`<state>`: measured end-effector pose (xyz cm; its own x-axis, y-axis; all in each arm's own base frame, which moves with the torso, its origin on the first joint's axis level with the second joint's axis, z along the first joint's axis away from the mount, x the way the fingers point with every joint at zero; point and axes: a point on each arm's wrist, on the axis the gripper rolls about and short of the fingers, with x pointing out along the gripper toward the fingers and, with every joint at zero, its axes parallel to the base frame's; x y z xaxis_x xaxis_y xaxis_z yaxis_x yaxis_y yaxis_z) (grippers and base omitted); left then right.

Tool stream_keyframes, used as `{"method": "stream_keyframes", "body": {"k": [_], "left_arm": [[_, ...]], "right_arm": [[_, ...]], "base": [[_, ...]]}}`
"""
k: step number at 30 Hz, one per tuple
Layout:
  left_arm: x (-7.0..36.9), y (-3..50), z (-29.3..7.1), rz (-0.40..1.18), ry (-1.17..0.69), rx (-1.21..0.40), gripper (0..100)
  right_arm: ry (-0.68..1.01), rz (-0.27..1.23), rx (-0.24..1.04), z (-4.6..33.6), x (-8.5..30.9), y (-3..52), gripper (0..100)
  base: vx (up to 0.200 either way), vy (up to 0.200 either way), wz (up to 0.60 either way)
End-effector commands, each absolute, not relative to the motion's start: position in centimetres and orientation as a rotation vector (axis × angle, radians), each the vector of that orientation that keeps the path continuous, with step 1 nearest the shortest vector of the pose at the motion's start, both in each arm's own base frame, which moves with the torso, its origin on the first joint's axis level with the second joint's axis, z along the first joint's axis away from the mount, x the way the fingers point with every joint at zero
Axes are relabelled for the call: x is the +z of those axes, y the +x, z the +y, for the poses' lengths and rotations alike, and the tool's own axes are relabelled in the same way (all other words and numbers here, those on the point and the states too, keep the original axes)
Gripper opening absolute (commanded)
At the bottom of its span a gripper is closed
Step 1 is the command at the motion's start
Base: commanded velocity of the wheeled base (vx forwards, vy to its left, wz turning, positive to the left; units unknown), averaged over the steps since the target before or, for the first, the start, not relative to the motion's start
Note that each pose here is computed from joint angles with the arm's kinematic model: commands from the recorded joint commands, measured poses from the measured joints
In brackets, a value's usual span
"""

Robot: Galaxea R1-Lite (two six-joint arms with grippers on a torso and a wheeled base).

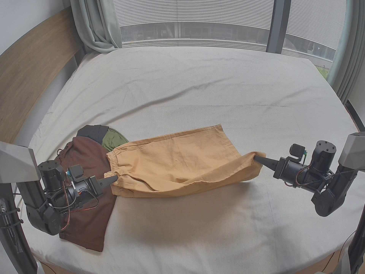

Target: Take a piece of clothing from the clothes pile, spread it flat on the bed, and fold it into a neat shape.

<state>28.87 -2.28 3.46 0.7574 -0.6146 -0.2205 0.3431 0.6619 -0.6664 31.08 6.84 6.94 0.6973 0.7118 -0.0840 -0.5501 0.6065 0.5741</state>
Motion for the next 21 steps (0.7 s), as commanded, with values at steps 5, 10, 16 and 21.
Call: {"method": "stream_keyframes", "body": {"k": [5, 10, 16, 21], "left_arm": [[3.9, 29.7, -2.0, 0.414, -0.644, -0.528, 0], [4.1, 30.0, -1.8, 0.396, -0.646, -0.522, 0], [4.3, 30.5, -1.8, 0.377, -0.676, -0.491, 0], [4.4, 30.9, -1.8, 0.364, -0.678, -0.478, 0]], "right_arm": [[0.554, 0.301, 0.745, 7.0, 8.0, 33.1, 0], [0.553, 0.301, 0.743, 7.1, 7.9, 34.2, 0], [0.551, 0.292, 0.745, 7.4, 8.2, 35.8, 0], [0.549, 0.285, 0.748, 7.6, 8.9, 36.7, 0]], "base": [[0.000, 0.000, 0.00], [0.000, 0.000, 0.00], [0.000, 0.000, 0.00], [0.000, 0.000, 0.00]]}}
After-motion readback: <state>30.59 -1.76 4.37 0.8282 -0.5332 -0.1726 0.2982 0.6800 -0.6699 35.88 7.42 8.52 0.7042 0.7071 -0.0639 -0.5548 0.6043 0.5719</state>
